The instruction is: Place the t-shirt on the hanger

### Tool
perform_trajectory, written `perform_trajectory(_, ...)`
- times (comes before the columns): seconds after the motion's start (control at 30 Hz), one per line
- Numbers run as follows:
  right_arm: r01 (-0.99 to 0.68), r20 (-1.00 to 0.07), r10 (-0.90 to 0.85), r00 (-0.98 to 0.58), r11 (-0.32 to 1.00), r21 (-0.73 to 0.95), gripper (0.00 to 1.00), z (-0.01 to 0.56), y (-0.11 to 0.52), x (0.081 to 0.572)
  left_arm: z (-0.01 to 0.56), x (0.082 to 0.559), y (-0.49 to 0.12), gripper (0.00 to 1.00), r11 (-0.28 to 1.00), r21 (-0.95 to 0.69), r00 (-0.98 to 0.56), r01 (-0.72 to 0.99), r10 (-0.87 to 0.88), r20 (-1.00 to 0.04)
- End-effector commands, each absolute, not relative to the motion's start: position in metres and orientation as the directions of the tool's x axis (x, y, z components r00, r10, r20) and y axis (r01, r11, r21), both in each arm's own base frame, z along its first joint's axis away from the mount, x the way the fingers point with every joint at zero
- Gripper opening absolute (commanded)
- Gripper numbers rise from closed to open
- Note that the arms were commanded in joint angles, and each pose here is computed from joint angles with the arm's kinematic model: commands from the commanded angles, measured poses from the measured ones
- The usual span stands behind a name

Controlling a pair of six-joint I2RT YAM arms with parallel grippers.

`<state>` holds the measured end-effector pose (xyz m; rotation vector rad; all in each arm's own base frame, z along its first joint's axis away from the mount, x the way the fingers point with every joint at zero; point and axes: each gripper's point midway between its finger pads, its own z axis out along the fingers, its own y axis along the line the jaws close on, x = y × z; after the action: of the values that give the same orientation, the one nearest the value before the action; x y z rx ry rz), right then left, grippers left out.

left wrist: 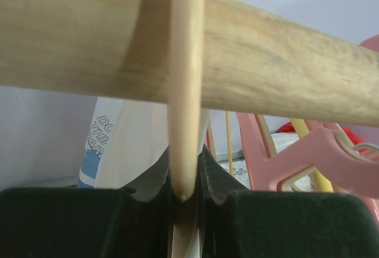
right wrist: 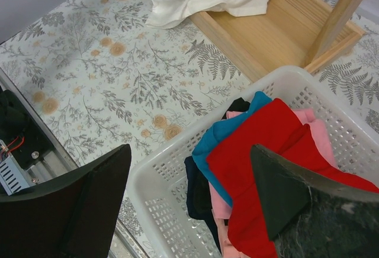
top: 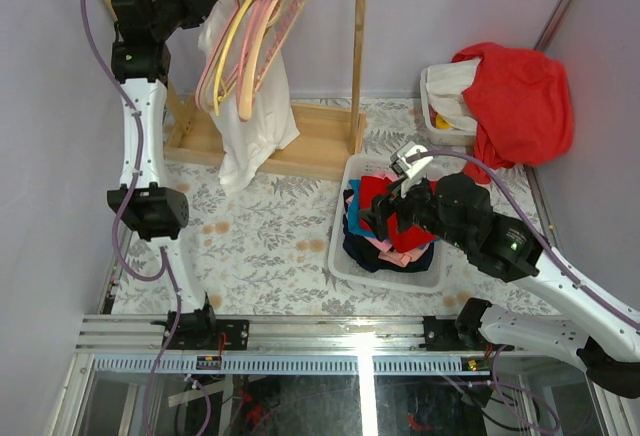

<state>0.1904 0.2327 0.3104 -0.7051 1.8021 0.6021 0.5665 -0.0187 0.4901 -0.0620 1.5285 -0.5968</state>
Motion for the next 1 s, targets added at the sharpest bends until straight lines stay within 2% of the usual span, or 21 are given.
perform_trajectory(0.0, -0.725, -0.963, -0.128, -0.239, 0.683, 0.089, 0.88, 0.322, 0.238, 0.19, 0.521, 0.572, -0.016, 0.0, 0.875, -0.35, 0.067, 0.334, -0.392, -0.917)
perform_trajectory(0.37, -0.734, -0.959, -0.129, -0.253, 0.671, 0.104, 0.88, 0.315, 0.241, 0.187, 0.495, 0.569, -0.007, 0.02, 0.912, -0.334, 0.035, 0.238, -0.352, -0.935)
perform_trajectory(0.6, -0.738, -0.954, -0.122, -0.274, 0.662, 0.128, 0.88, 0.312, 0.243, 0.184, 0.503, 0.551, -0.001, 0.19, 0.929, -0.309, 0.065, 0.203, -0.327, -0.943)
perform_trajectory(0.83, -0.745, -0.951, -0.107, -0.289, 0.649, 0.154, 0.88, 0.316, 0.243, 0.179, 0.531, 0.523, 0.007, 0.51, 0.945, -0.281, 0.136, 0.17, -0.305, -0.943)
perform_trajectory(0.97, -0.753, -0.949, -0.099, -0.299, 0.635, 0.171, 0.88, 0.317, 0.245, 0.175, 0.546, 0.512, 0.012, 0.54, 0.948, -0.274, 0.173, 0.16, -0.301, -0.938)
